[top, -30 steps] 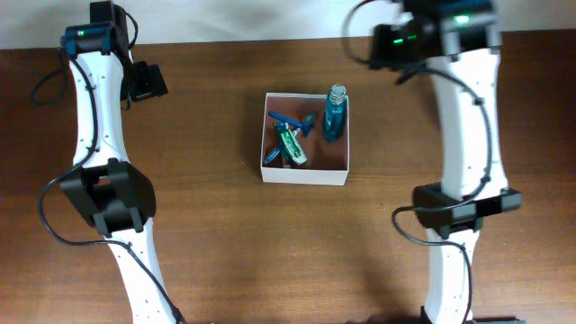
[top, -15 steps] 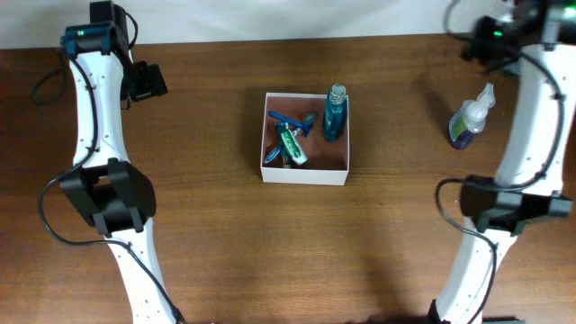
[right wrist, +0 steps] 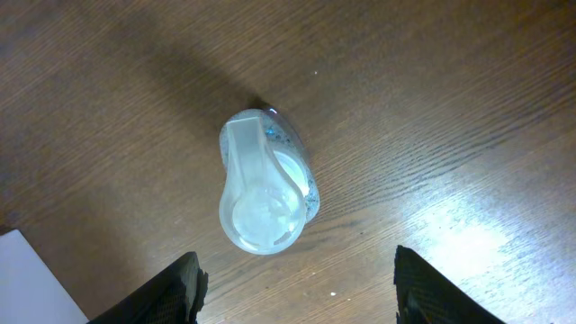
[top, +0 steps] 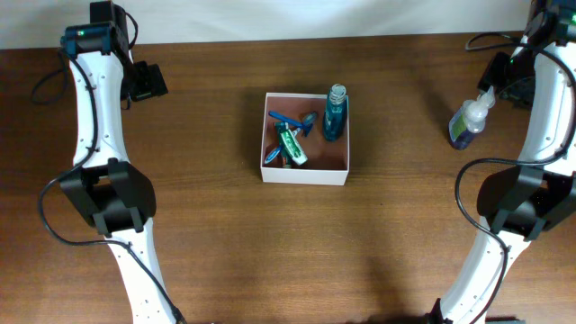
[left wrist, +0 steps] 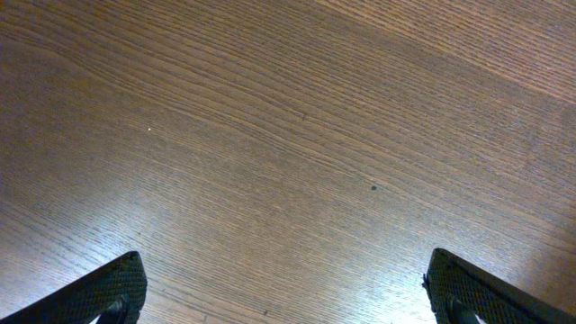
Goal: Pack container
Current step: 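Lower the right gripper and close it on the clear pump bottle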
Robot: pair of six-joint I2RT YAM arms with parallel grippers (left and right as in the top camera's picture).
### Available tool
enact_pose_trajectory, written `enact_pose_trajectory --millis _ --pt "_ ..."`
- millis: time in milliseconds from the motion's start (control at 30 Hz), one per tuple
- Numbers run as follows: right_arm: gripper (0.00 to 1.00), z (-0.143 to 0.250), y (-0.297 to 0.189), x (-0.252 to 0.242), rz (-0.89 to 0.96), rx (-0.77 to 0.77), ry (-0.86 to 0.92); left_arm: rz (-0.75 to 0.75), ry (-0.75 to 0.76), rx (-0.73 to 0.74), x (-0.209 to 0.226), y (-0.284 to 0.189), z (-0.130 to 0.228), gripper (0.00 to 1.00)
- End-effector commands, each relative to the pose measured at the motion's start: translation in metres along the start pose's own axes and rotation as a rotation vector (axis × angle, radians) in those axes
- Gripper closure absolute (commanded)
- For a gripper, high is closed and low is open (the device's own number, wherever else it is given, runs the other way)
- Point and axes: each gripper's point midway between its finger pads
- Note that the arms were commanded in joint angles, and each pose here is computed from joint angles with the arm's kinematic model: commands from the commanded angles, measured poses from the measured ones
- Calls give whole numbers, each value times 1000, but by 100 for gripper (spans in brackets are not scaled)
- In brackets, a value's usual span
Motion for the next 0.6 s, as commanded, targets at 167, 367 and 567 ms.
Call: enact_pose_trajectory --millis 167,367,567 --pt "39 -6 -2 8 -50 -24 -84 -11 0 -12 5 -7 -1 1" --pt "39 -4 -1 16 -94 -13 -121 -11 0 -12 5 -7 -1 0" --pt "39 -4 2 15 -91 -8 -122 -11 0 -12 5 -7 -1 1"
Point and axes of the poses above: each gripper's point midway between its finger pads, its own y axis out along the fingers, its own x axis along the line the jaws close on, z = x × y, and after that the axes turned 8 degrees about y, right-handed
